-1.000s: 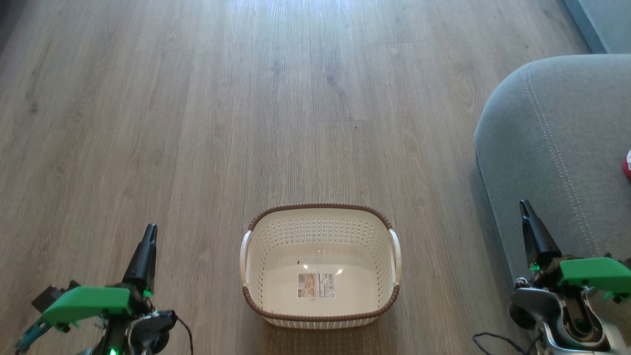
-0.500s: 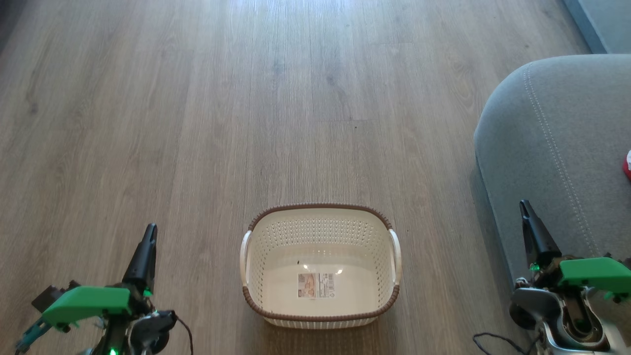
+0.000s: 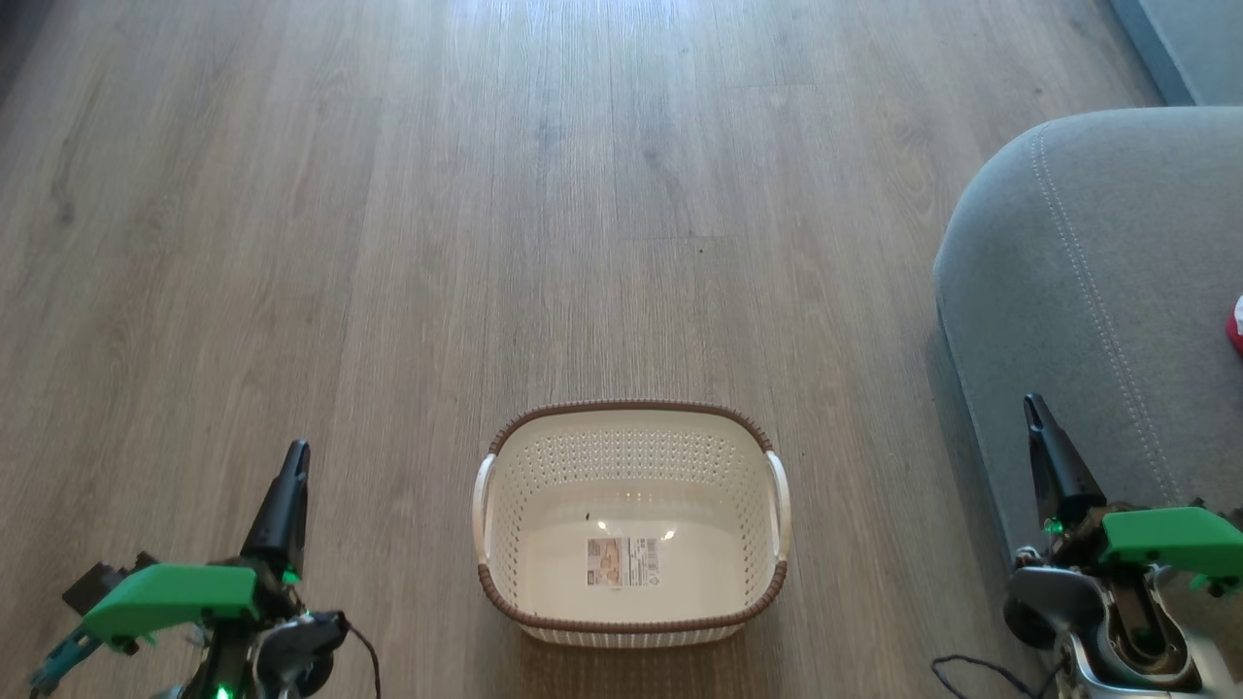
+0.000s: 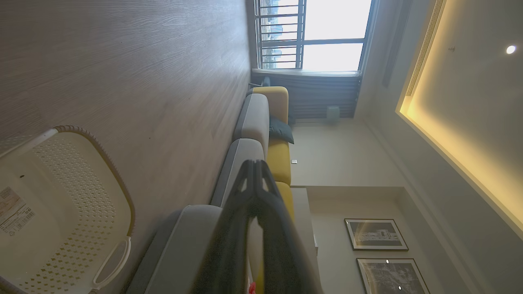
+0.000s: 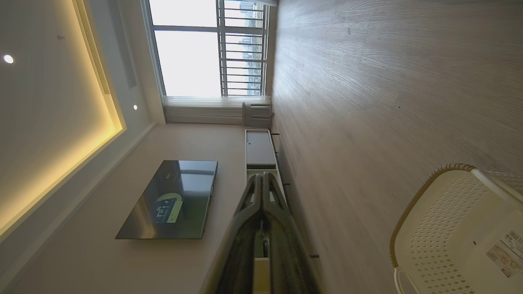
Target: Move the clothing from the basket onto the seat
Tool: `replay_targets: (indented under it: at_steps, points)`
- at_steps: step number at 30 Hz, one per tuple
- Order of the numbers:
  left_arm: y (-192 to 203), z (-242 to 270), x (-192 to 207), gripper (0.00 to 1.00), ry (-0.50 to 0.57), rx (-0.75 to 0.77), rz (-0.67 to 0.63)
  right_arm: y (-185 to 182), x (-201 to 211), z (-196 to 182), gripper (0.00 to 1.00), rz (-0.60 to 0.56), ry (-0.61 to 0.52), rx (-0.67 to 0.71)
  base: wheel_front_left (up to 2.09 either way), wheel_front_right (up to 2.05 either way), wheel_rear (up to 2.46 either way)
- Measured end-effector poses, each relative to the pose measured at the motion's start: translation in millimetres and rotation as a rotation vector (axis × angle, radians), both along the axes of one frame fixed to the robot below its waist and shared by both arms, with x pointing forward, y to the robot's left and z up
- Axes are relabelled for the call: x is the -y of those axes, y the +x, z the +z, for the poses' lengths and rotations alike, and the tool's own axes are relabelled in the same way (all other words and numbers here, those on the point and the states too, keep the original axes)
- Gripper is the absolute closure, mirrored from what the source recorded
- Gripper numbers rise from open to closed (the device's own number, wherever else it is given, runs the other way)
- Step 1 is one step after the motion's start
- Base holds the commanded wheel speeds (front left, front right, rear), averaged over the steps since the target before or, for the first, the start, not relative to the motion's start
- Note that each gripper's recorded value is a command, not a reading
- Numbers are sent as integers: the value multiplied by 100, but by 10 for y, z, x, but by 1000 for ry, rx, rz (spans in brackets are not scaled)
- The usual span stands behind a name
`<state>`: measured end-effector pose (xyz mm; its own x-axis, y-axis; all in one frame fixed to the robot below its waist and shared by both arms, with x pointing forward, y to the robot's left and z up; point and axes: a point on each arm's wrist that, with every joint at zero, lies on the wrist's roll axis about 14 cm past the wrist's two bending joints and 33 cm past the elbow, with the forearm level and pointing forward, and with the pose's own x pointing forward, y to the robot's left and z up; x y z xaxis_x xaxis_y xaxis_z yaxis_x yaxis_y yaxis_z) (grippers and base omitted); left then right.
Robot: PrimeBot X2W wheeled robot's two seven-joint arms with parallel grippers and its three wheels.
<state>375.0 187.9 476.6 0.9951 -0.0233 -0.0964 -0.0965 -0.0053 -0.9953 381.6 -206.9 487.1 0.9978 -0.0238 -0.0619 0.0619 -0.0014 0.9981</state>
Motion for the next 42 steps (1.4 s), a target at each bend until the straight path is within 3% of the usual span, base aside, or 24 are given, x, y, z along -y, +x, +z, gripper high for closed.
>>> replay_targets:
  at_steps: [42]
  points:
    - [0,0,0,100,0,0,0,-1,0,-1,100,0,0,0,0,0,0]
